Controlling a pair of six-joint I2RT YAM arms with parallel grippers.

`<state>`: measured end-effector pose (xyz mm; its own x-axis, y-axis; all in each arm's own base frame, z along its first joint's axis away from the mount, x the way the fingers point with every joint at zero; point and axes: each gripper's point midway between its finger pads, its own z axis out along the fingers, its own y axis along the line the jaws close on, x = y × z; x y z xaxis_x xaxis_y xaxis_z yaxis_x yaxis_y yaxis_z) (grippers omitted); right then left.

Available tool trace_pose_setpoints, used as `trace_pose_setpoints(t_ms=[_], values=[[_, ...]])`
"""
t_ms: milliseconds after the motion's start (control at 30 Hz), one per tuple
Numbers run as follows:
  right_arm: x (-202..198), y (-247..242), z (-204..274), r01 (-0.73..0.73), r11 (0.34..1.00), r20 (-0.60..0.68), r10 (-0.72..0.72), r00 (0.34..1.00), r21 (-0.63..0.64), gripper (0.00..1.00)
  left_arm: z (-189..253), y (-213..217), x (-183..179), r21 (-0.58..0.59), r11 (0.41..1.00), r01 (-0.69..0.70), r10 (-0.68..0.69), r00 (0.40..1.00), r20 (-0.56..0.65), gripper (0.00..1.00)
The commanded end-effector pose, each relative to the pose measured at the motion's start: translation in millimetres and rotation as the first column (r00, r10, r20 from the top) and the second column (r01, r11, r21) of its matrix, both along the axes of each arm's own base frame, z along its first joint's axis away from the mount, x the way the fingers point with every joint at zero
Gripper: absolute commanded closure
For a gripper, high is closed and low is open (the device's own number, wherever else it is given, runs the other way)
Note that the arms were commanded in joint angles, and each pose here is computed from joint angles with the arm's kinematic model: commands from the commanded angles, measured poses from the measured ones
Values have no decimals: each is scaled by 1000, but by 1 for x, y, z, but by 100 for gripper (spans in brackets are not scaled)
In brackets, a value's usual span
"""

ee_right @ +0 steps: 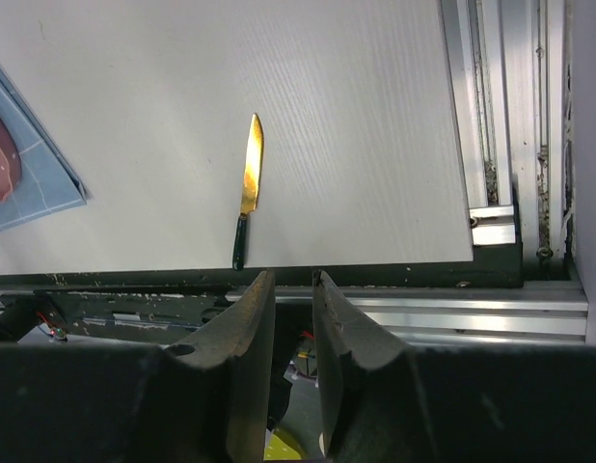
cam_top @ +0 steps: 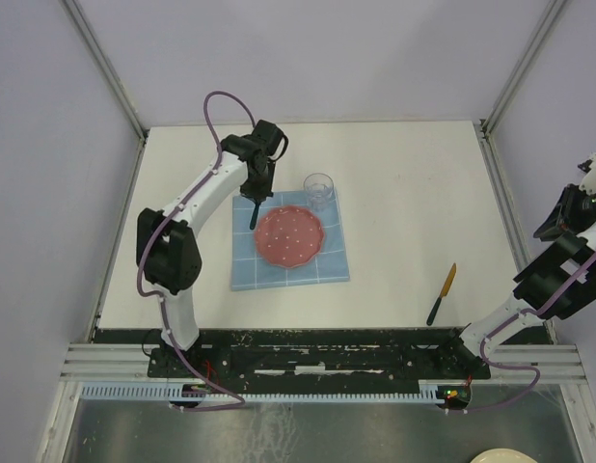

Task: Set the dinner table for one person
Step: Place the fork on the napkin.

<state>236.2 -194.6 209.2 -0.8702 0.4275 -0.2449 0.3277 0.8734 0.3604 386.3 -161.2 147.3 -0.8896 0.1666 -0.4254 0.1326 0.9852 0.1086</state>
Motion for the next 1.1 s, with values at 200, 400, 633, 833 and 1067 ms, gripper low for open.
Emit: trace_pose_setpoints(t_ms=[200, 400, 633, 833, 1067], values=[[-8, 7, -19, 41, 996, -119, -31, 992, 82, 71, -6, 4, -23, -79, 972, -222, 221, 975, -22, 97], [-2, 7, -24, 43, 996, -126, -32, 992, 82, 72, -32, 21, -56, -55, 964, -259, 256, 965, -59, 97], [5, 8, -19, 30, 997, -105, -22, 994, 73, 73, -38, 31, -62, -58, 963, -263, 262, 965, -10, 97], [8, 11, -19, 20, 996, -102, -12, 995, 82, 71, -52, 33, -59, -52, 958, -280, 280, 960, -10, 97], [3, 10, -19, 6, 998, -118, 1, 993, 60, 67, -78, 40, -65, -37, 954, -296, 295, 955, -38, 97]])
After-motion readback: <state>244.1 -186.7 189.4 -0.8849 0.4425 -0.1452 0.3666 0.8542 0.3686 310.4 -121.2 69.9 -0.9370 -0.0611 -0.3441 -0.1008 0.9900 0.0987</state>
